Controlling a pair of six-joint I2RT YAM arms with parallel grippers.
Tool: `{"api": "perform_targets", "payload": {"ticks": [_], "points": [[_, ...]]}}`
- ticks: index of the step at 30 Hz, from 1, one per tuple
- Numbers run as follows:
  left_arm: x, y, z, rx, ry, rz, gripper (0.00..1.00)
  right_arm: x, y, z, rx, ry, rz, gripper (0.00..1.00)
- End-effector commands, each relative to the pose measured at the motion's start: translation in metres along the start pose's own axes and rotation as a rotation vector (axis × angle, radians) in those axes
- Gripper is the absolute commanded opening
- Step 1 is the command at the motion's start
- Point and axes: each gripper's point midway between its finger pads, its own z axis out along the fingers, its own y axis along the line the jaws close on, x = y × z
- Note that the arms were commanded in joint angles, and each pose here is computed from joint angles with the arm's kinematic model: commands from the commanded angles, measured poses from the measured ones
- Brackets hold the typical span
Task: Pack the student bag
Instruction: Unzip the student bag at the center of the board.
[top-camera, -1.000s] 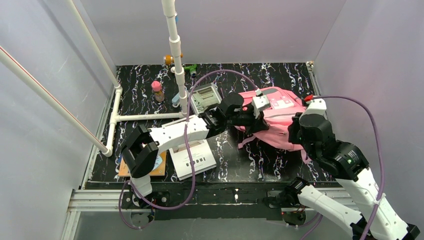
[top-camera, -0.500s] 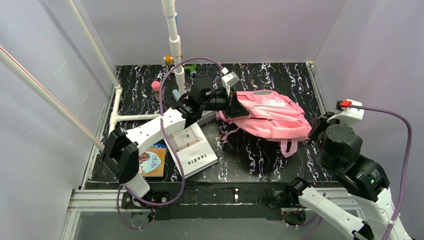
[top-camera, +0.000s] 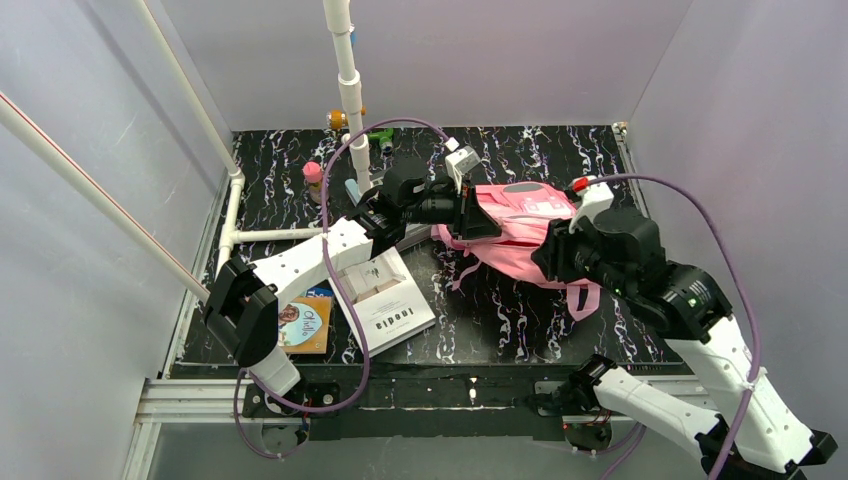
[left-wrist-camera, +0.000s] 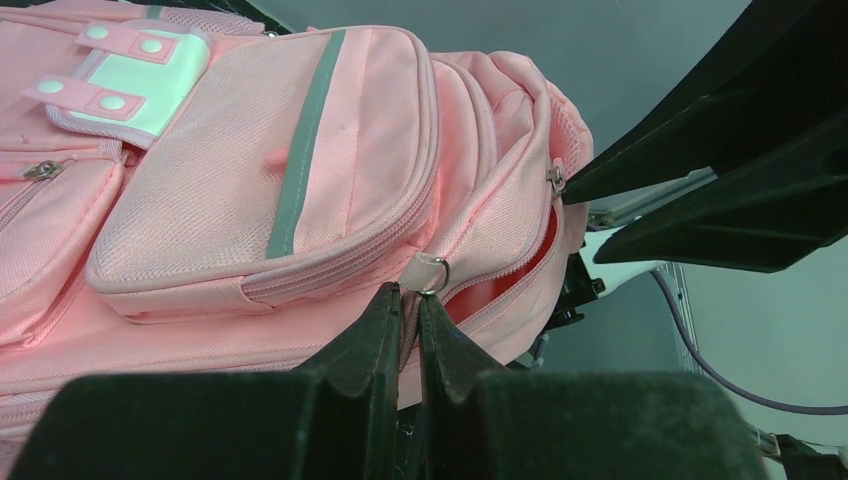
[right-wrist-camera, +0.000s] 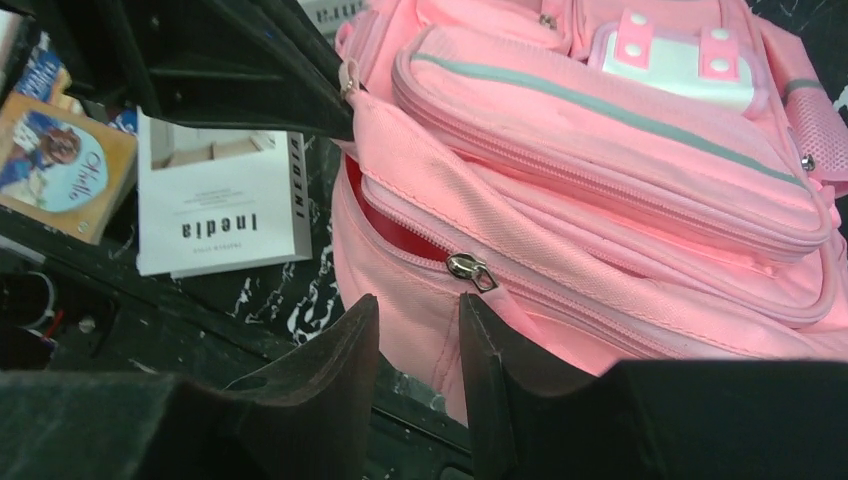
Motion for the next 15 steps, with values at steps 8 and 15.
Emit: {"api": "perform_targets", "payload": {"ticks": [8, 15], "points": [[-0.031, -0.04, -0.012, 0.111, -0.071, 0.058, 0.0, 0.0, -0.015, -0.007, 0.058, 0.048, -0.153, 0.49], [-0.033, -0.043, -0.014, 0.122, -0.073, 0.065, 0.0, -0.009, -0.01, -0.003, 0.022, 0.046, -0.238, 0.49]]}}
